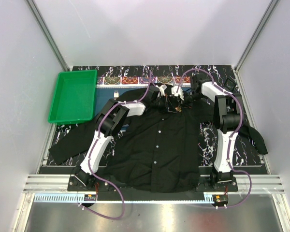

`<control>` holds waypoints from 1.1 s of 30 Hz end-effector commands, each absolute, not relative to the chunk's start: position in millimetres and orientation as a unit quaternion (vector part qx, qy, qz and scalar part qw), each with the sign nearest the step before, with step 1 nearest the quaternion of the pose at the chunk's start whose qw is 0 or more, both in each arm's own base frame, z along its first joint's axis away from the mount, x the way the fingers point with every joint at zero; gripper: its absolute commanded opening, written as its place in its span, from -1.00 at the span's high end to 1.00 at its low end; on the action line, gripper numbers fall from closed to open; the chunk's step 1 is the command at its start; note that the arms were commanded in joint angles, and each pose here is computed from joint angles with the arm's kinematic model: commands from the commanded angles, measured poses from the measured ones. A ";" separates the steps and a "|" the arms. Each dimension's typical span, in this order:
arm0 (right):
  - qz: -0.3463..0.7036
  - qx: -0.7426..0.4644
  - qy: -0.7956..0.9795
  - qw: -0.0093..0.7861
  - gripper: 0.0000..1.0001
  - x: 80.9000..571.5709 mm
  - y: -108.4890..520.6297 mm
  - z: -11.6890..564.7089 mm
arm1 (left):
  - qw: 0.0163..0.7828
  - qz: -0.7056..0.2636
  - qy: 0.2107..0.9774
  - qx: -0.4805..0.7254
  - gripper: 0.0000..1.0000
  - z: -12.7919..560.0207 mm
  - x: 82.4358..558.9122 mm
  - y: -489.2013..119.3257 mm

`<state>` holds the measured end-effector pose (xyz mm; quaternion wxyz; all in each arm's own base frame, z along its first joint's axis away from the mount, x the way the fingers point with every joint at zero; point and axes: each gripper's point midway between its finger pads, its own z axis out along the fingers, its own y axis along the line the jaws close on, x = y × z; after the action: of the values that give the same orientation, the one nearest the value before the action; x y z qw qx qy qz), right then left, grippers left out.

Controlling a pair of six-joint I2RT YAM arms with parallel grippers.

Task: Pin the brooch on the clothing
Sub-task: Pin the brooch to the clothes.

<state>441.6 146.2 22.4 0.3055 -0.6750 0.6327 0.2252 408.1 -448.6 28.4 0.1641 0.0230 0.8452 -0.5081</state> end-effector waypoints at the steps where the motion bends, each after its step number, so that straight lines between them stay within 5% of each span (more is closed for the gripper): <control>1: 0.229 -0.686 0.632 0.279 1.00 435.2 150.1 17.6 | 0.183 -0.506 0.842 0.035 1.00 34.5 416.1 -452.3; 20: 0.197 -0.707 0.645 0.212 1.00 429.1 146.3 -0.2 | 0.149 -0.509 0.848 -0.015 1.00 16.9 409.2 -443.0; 33: 0.196 -0.700 0.653 0.213 1.00 426.9 145.4 -5.2 | 0.179 -0.546 0.816 -0.066 0.51 44.3 413.7 -415.1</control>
<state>441.8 147.3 19.0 0.2500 -0.7010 0.6406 0.1891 396.4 -438.3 36.5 0.1596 -0.0243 0.8247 -0.5421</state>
